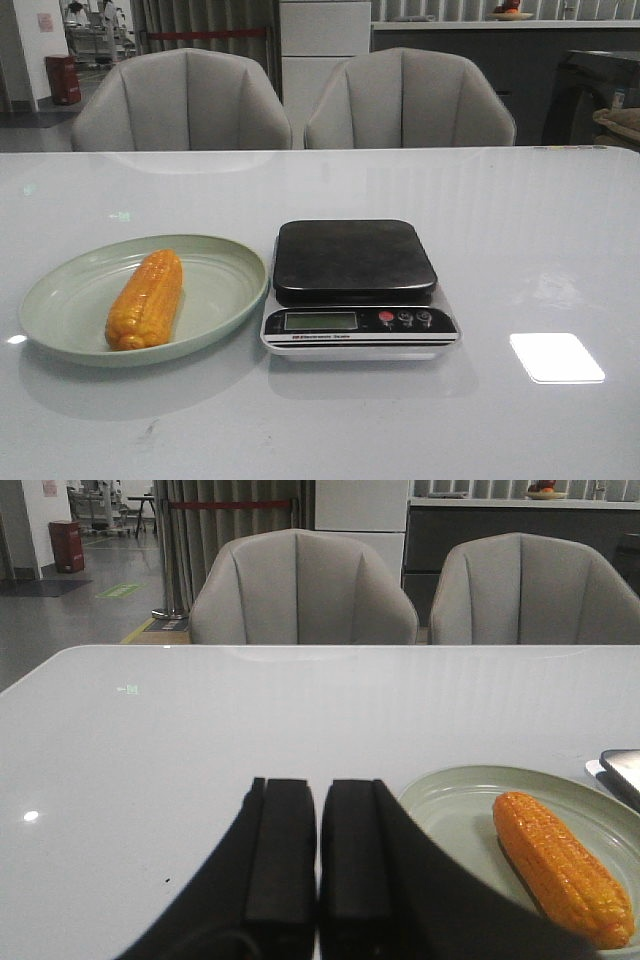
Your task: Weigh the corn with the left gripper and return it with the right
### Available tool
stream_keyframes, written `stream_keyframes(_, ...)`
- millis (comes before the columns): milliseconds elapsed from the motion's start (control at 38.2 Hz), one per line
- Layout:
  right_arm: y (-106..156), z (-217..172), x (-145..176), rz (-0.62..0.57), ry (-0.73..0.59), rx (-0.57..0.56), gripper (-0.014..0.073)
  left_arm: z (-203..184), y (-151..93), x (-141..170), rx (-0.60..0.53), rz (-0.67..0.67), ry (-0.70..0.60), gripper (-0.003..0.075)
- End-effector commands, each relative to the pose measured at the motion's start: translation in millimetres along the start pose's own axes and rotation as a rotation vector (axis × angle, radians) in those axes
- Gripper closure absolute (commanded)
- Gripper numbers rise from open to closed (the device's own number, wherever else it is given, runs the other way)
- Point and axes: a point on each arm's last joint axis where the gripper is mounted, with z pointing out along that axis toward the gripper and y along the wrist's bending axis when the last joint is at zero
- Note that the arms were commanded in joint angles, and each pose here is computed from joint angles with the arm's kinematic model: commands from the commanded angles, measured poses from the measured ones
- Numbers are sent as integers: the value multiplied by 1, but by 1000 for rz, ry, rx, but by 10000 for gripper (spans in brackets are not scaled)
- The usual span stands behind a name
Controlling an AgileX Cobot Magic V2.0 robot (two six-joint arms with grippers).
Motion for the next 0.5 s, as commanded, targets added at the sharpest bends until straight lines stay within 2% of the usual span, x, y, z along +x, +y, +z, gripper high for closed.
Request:
stream_keyframes(0,0,-2,-4,-11,-72,0,389,0,0,2,8,-20,-66,596)
stream_keyframes(209,0,-2,4,-11,9,6,389,0,0,2,8,-20,-66,596)
stream_keyframes(471,0,-2,4,-11,13,6,389,0,0,2,8,-20,-66,596)
